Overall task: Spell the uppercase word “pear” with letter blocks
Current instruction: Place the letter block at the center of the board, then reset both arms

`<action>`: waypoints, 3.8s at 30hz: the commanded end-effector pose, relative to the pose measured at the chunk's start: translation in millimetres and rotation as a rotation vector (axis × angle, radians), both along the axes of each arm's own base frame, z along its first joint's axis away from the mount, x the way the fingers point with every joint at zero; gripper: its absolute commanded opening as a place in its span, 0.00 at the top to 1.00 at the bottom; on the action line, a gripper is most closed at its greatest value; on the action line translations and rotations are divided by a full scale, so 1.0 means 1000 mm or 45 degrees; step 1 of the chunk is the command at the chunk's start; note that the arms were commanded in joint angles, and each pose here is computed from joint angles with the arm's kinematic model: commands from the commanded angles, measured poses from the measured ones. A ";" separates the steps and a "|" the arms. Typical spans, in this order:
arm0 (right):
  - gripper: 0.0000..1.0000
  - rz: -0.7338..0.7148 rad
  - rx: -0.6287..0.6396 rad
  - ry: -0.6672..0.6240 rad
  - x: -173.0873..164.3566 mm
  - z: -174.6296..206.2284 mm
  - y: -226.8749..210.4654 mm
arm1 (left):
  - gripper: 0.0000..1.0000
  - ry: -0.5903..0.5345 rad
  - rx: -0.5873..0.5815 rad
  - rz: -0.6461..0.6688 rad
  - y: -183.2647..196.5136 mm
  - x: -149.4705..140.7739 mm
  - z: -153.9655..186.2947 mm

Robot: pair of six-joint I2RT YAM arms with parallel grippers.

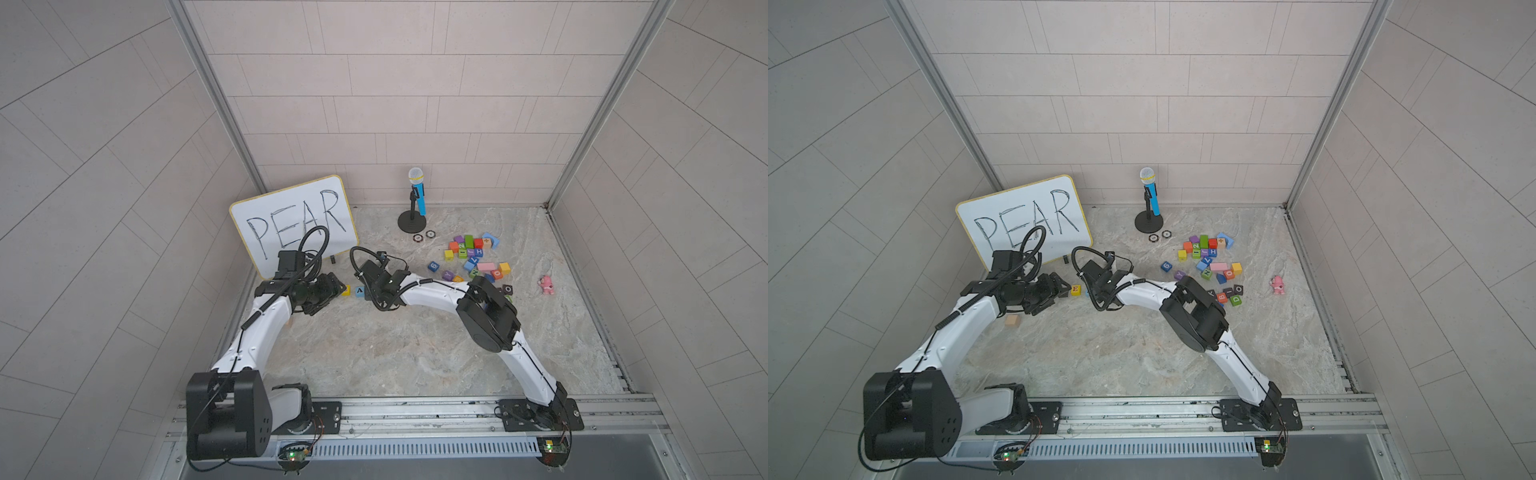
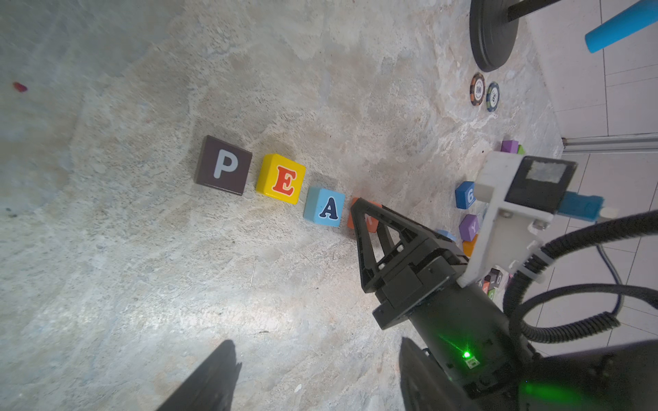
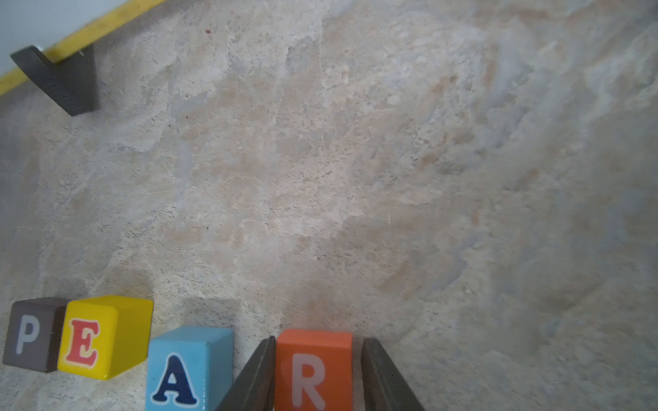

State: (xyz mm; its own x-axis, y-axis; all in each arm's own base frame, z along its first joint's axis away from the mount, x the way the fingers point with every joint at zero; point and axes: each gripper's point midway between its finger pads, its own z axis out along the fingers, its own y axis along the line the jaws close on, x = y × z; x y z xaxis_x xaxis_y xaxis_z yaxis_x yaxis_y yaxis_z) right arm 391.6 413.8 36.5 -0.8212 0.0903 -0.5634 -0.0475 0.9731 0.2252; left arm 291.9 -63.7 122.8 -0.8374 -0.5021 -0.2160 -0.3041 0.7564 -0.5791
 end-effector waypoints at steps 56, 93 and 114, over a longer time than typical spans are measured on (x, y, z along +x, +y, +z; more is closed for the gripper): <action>0.57 0.054 -0.027 -0.242 -0.001 0.085 -0.023 | 0.24 -0.050 0.042 0.001 0.006 -0.002 0.007; 0.00 -0.308 -0.619 -0.819 -0.011 0.061 -0.430 | 0.23 -0.935 1.151 -0.183 0.044 0.092 -0.016; 0.00 -0.275 -0.515 -0.763 0.003 0.053 -0.434 | 0.10 -0.918 1.078 -0.023 0.070 0.105 -0.037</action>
State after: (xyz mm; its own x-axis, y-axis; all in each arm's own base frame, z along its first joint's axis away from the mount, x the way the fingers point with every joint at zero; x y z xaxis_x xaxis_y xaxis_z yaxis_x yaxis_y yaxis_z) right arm 393.6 -19.0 88.5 -0.3553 -0.0996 -0.9294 0.1517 0.9750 -0.1625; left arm 393.1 5.8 78.5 -0.4292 0.0719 -0.9004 -0.0819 0.9896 0.1180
